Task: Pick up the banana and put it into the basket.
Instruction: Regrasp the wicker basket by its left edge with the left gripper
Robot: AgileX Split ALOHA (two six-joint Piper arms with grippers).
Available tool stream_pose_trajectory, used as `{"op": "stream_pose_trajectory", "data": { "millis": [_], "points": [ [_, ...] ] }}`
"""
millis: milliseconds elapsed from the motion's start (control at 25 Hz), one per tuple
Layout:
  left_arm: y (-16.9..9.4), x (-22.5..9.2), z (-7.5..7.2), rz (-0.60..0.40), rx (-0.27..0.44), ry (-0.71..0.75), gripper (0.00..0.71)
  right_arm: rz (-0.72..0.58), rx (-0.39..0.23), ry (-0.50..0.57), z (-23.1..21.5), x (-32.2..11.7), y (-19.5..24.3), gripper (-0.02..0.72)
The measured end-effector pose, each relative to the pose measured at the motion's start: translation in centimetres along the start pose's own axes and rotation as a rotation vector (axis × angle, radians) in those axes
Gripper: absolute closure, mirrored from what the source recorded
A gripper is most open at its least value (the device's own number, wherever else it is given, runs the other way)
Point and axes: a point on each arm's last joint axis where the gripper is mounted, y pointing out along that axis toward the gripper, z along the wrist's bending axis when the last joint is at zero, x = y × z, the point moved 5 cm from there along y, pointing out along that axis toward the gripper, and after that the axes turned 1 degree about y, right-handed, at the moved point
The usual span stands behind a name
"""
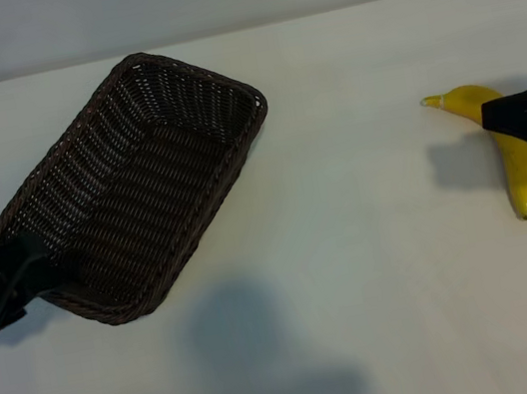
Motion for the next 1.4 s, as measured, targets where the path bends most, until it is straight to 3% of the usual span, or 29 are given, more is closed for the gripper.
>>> {"op": "stream_pose_trajectory", "data": {
  "millis": [280,680,1400],
  "points": [
    [1.5,-0.2,0.2,0.067,0.010,-0.027,0.234,0.000,0.000,-0.002,0.0,0.0,0.0,0.205],
    [2.0,0.2,0.3,0.049,0.013,-0.040,0.234,0.000,0.000,-0.003,0.0,0.0,0.0,0.205],
    [5.7,1.5,1.7,0.033,0.081,-0.090,0.234,-0.001,0.000,-0.003,0.0,0.0,0.0,0.205]
  ]
}}
